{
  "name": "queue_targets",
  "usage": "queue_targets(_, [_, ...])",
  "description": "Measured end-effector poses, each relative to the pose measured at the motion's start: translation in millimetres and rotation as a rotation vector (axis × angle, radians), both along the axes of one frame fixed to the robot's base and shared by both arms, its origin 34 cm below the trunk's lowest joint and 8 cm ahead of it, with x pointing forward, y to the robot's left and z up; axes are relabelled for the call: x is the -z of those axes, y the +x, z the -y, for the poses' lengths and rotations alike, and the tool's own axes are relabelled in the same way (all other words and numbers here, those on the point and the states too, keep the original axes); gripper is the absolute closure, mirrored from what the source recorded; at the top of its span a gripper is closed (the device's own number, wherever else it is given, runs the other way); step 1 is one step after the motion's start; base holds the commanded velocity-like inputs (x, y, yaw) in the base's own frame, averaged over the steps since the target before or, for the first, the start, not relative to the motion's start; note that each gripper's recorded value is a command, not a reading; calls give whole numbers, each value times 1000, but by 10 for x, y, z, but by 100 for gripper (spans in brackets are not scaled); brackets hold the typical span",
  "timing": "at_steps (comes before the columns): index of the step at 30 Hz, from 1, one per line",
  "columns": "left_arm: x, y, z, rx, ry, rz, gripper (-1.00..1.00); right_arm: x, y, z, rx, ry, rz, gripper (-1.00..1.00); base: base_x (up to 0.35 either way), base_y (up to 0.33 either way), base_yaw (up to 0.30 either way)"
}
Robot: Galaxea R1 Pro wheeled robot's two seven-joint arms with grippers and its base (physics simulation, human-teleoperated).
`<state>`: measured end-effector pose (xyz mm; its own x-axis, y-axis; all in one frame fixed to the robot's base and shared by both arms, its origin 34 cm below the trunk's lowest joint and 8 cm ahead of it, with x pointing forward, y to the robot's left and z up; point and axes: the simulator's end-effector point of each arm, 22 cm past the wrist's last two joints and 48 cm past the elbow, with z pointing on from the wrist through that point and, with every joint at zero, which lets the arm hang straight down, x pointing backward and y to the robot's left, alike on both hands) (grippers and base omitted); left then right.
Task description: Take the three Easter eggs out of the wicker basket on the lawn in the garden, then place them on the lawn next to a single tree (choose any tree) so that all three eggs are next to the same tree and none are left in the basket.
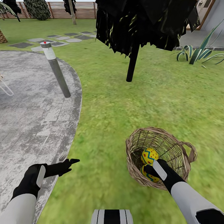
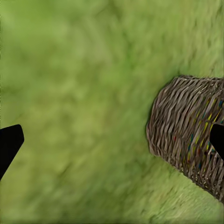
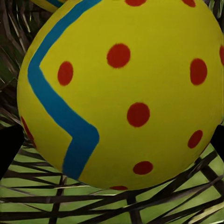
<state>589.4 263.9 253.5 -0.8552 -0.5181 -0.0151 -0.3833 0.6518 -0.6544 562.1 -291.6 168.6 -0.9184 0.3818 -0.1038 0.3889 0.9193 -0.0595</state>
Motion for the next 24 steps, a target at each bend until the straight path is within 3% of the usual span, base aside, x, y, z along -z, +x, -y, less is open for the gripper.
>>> queue_targets(20, [0,0,4,0,0,0,-100,-1,36,6,5,-7,19,-100,0,0,0])
queue_targets(21, [0,0,4,0,0,0,-100,0,37,4,4,-7,19,100,0,0,0])
queue_targets(24, [0,0,4,0,-1,0,-100,-2,39,7,1,-9,20,100,0,0,0])
